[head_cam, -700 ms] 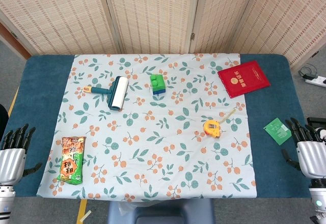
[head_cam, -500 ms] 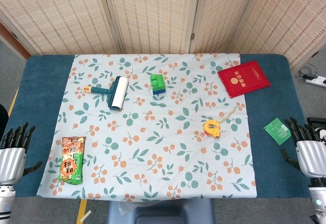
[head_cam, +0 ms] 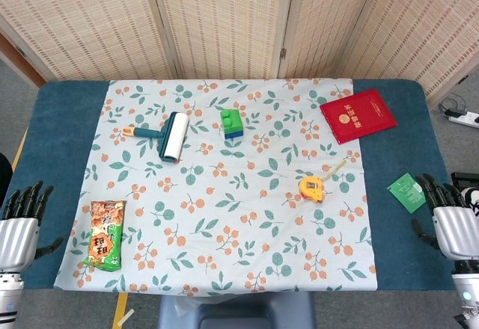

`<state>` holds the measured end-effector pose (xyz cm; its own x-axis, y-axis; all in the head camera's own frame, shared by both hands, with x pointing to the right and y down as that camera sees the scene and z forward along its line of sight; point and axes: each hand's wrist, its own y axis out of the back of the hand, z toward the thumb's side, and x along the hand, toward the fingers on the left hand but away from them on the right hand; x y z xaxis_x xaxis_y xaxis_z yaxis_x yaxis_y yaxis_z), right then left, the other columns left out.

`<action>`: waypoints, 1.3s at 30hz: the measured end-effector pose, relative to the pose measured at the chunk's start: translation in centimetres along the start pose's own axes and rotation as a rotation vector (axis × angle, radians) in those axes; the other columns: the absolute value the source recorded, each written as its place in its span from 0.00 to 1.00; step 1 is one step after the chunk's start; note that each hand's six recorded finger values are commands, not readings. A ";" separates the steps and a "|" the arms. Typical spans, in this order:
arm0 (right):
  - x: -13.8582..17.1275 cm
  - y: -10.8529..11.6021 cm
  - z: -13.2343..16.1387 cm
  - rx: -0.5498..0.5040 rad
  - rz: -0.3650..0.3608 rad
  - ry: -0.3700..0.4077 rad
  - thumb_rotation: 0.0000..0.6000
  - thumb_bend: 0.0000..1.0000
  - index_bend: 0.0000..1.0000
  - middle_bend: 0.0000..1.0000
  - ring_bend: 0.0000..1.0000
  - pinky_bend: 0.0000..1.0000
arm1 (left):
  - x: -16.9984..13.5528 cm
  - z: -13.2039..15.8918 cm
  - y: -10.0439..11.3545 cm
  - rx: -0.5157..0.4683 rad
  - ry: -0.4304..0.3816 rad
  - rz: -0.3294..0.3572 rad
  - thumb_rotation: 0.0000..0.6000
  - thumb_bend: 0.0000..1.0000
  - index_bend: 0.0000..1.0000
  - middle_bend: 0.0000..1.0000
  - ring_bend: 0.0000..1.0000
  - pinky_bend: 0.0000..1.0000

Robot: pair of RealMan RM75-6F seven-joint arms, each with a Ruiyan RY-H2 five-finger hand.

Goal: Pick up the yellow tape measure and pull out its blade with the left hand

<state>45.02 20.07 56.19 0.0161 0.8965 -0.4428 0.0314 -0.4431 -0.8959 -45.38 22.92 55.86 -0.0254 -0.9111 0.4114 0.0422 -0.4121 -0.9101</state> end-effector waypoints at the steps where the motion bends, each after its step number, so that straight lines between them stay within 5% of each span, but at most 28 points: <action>1: 0.0 0.0 0.0 0.000 0.001 0.001 1.00 0.40 0.00 0.09 0.19 0.10 | 0.0 0.0 0.0 0.000 0.000 0.000 1.00 0.12 0.03 0.00 0.00 0.00; 14: -4.5 -2.9 2.0 0.026 0.091 0.053 1.00 0.40 0.00 0.00 0.10 0.07 | 0.0 0.0 0.1 0.003 0.011 0.000 1.00 0.12 0.04 0.00 0.00 0.00; 24: -10.4 -7.4 5.8 0.032 0.199 0.136 1.00 0.24 0.00 0.00 0.03 0.00 | -0.4 0.3 0.3 -0.004 0.006 0.004 1.00 0.12 0.04 0.00 0.00 0.00; 39: -15.8 -11.5 10.0 0.076 0.234 0.207 1.00 0.24 0.00 0.00 0.01 0.00 | -1.1 -0.3 0.9 -0.022 0.020 0.015 1.00 0.12 0.04 0.00 0.00 0.00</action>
<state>34.37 11.01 73.14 0.2169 0.7476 -0.6278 -0.0714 -0.6292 -0.7739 -45.57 23.55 54.59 -0.0454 -0.9166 0.3972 0.0207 -0.3983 -0.9170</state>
